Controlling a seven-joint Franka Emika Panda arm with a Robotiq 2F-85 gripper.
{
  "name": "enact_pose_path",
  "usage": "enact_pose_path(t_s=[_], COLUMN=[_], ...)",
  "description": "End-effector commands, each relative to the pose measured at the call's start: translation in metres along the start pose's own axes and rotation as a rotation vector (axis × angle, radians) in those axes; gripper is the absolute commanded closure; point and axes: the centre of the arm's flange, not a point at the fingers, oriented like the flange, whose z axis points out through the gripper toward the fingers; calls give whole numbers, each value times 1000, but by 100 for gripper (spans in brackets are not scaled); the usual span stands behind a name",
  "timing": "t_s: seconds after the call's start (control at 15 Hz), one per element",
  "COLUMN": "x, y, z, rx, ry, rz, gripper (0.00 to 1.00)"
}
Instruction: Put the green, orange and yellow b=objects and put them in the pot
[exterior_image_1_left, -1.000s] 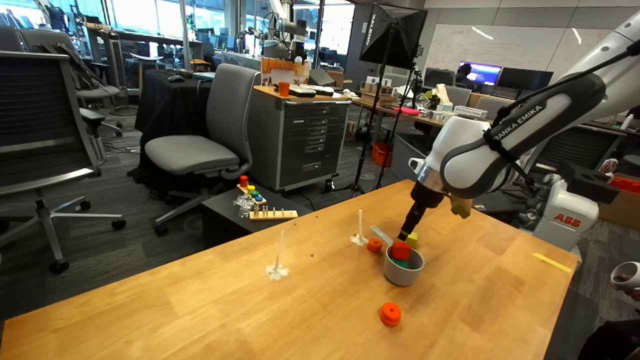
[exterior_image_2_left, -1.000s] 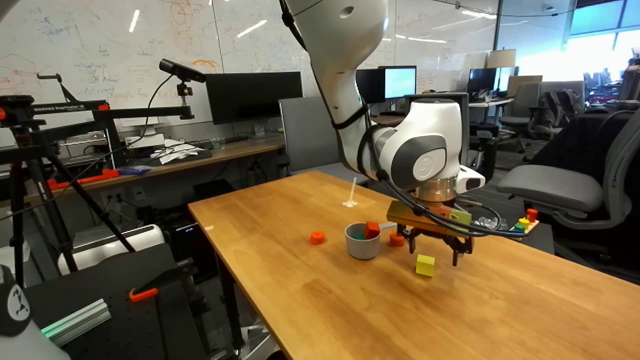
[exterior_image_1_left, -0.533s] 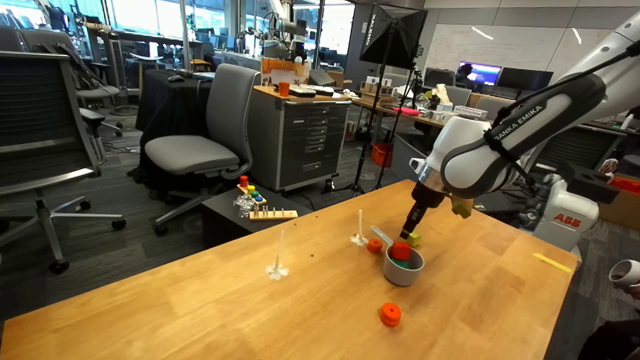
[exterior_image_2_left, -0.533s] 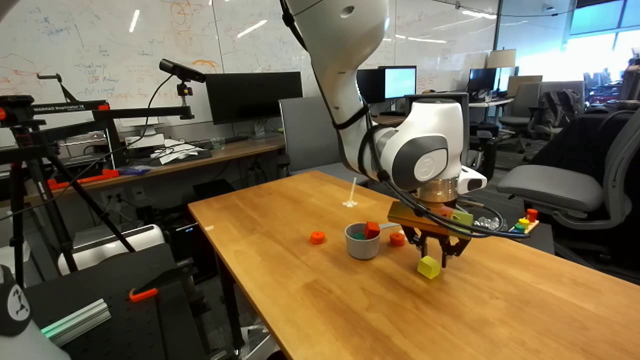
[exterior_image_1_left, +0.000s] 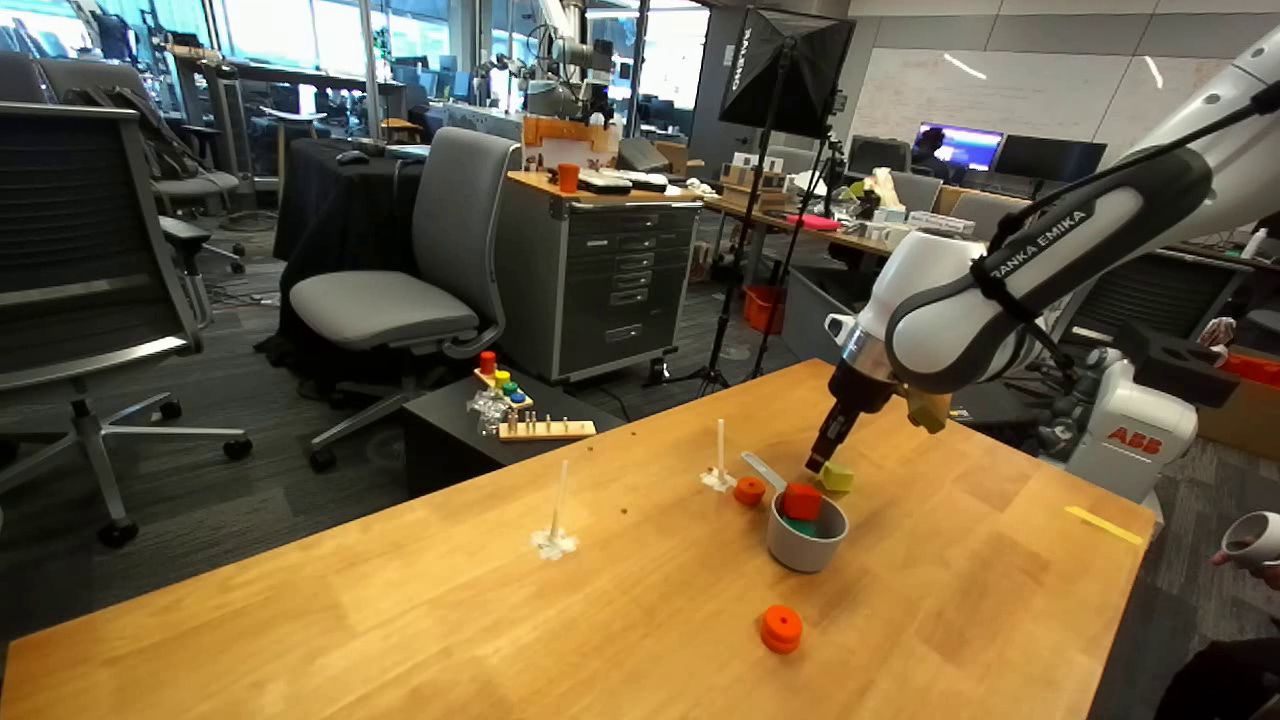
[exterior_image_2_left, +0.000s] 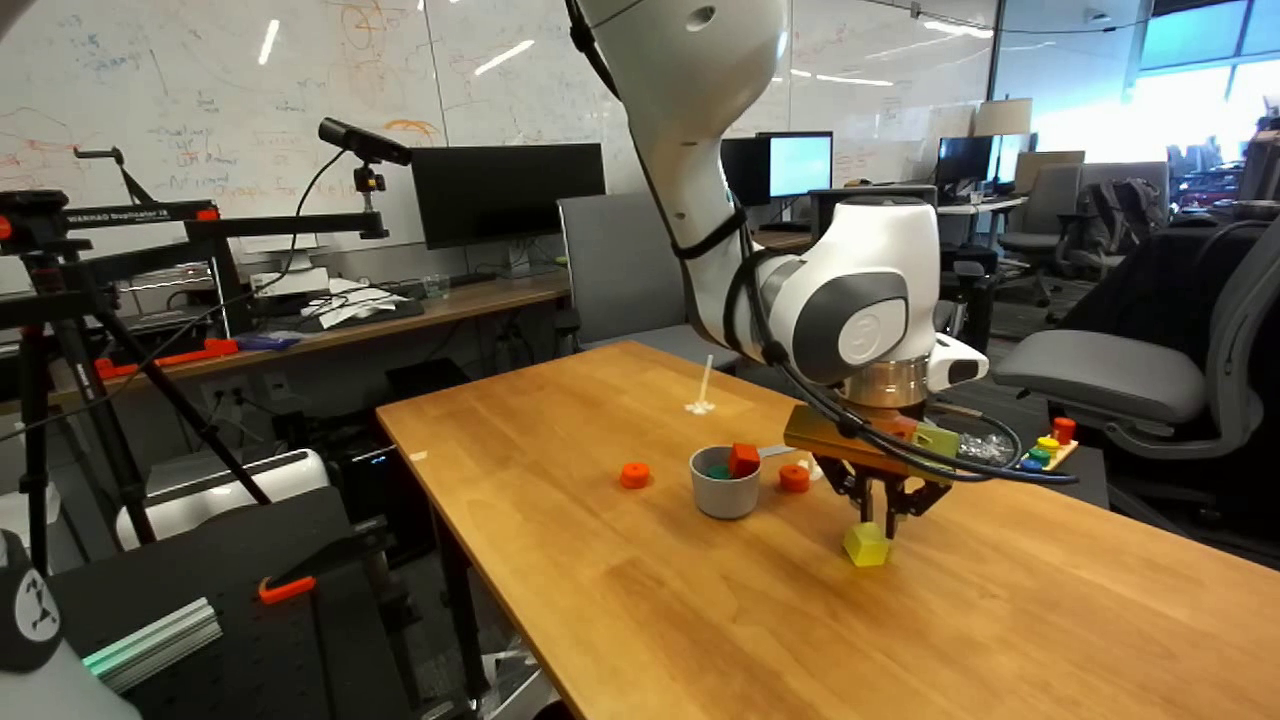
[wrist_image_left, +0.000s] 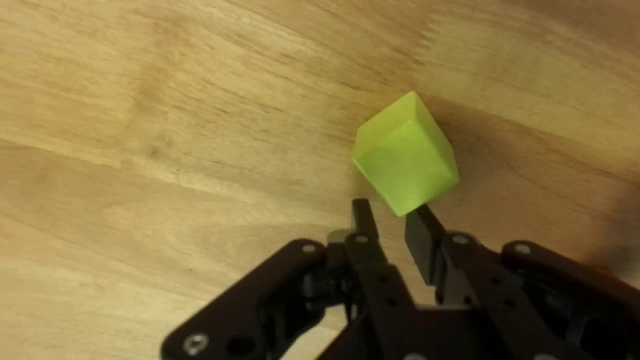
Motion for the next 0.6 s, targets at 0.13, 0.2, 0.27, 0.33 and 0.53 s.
enact_pose_path(t_s=[0.13,0.2,0.27,0.33,0.53], x=[3,2,1,1,-3], y=[3,2,1,-1,-7], z=[-15,-17,-18,-19,-23], rx=[7,30,49,94,161], ry=[11,3,-10,-38,-116], rz=[-6,-25,-51,-94,-211], gripper=[27,19,12,5,0])
